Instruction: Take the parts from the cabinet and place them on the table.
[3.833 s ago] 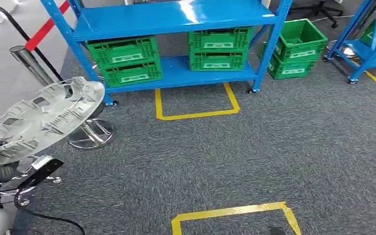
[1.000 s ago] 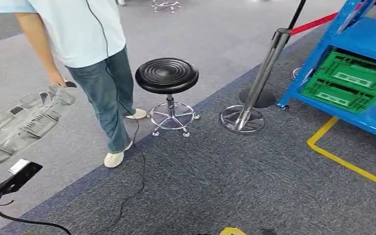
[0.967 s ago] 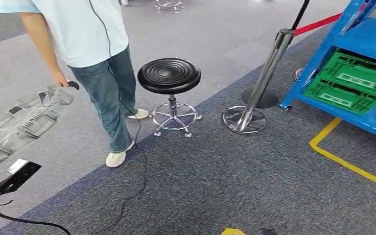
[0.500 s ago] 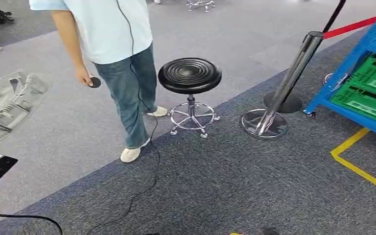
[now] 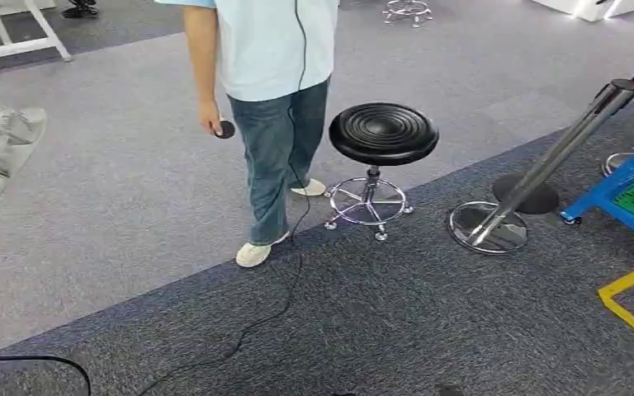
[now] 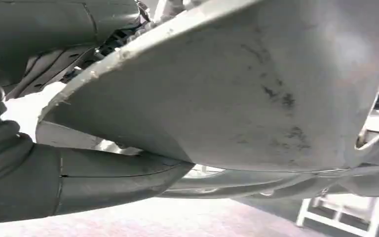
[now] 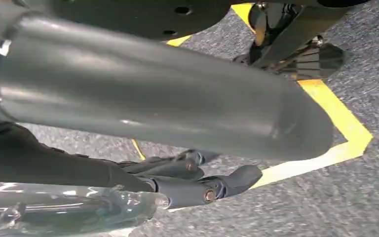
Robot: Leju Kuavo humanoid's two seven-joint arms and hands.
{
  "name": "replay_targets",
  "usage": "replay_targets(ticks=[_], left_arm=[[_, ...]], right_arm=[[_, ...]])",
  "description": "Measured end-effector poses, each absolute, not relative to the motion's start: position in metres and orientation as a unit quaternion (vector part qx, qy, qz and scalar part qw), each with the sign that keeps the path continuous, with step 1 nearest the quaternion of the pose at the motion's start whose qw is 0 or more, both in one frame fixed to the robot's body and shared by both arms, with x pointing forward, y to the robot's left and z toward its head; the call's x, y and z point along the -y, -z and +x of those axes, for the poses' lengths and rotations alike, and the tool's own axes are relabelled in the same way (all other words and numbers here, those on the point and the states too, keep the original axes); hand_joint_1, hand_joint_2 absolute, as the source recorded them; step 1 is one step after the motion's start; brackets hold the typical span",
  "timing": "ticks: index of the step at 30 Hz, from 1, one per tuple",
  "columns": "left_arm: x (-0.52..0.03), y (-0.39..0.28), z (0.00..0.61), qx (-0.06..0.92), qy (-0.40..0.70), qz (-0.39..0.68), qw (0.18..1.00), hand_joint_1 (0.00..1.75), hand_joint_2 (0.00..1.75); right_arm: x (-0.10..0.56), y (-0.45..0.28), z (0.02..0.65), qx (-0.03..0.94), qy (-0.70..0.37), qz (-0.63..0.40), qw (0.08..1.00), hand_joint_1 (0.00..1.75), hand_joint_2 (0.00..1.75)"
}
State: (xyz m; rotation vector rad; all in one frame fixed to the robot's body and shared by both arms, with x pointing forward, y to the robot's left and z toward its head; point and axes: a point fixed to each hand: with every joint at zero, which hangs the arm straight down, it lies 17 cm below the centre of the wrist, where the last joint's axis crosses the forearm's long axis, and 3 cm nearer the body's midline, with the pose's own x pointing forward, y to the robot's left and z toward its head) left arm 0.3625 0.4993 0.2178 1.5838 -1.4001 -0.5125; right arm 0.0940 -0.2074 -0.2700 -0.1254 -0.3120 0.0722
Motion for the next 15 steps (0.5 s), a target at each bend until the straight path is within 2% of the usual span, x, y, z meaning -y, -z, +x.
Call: replay_targets(ticks=[15], left_arm=[[-0.525, -0.224, 0.353, 0.564, 0.183, 0.656, 0.467, 1.75, 1.75]], right_arm=[[0.207, 0.27, 0.093, 0.153, -0.035, -0.062, 0.986, 0.0, 0.0]])
